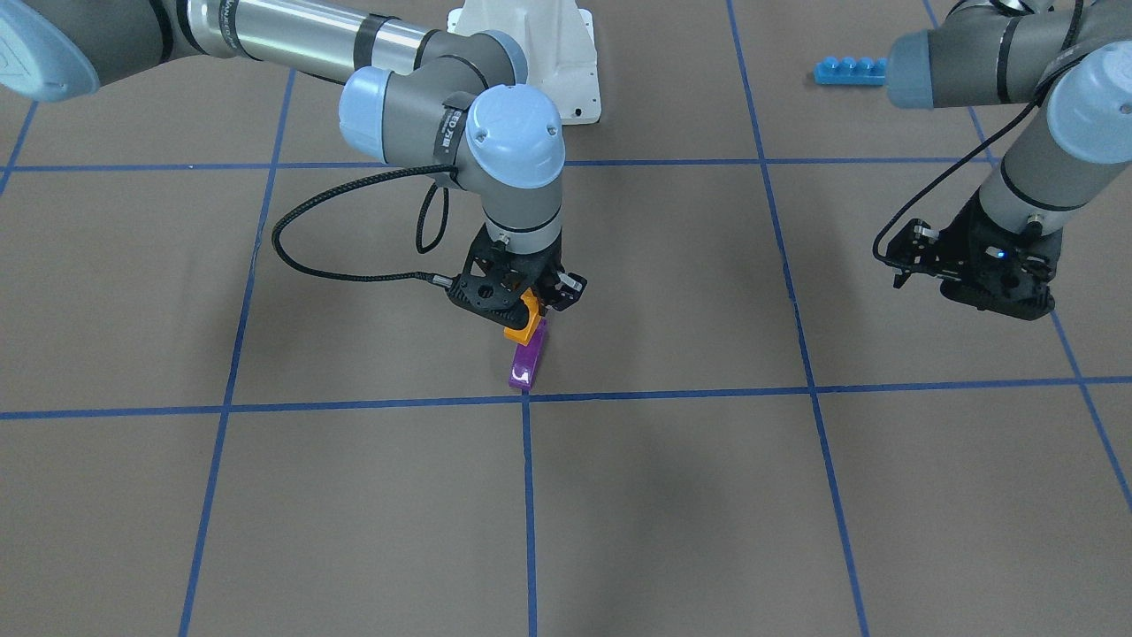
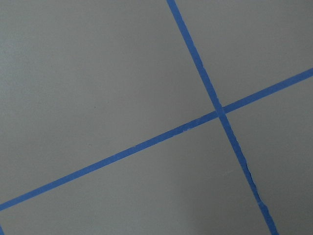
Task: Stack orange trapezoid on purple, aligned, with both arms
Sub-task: 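Lower the orange block onto the purple block, aligning it with the right gripper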
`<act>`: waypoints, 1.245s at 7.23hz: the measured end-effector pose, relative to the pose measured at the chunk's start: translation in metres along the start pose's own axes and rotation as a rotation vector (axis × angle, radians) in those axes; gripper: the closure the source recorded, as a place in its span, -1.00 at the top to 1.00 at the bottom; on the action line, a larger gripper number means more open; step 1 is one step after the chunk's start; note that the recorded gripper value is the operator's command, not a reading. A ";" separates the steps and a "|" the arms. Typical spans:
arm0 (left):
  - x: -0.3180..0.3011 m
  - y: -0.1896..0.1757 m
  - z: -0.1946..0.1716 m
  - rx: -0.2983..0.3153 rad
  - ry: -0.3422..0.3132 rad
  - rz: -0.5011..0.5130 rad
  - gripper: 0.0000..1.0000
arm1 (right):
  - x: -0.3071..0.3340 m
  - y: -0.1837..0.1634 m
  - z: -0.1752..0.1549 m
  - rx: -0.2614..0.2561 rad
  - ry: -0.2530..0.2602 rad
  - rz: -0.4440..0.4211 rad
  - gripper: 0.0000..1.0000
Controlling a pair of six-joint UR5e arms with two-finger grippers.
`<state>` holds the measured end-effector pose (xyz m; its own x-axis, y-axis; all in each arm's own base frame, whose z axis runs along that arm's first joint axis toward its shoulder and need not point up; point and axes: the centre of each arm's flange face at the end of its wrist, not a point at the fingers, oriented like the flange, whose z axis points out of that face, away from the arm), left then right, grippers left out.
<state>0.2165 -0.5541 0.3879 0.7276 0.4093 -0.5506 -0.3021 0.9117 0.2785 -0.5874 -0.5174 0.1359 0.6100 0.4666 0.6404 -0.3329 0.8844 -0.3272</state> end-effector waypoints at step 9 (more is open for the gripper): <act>-0.001 0.000 0.004 -0.006 0.000 -0.004 1.00 | 0.002 0.004 0.024 0.025 0.019 -0.021 -1.00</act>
<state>0.2187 -0.5547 0.3913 0.7289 0.4059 -0.5513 -0.3033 0.9134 0.2716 -0.6050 -0.5136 0.1526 0.6304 0.4483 0.6337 -0.3373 0.8935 -0.2965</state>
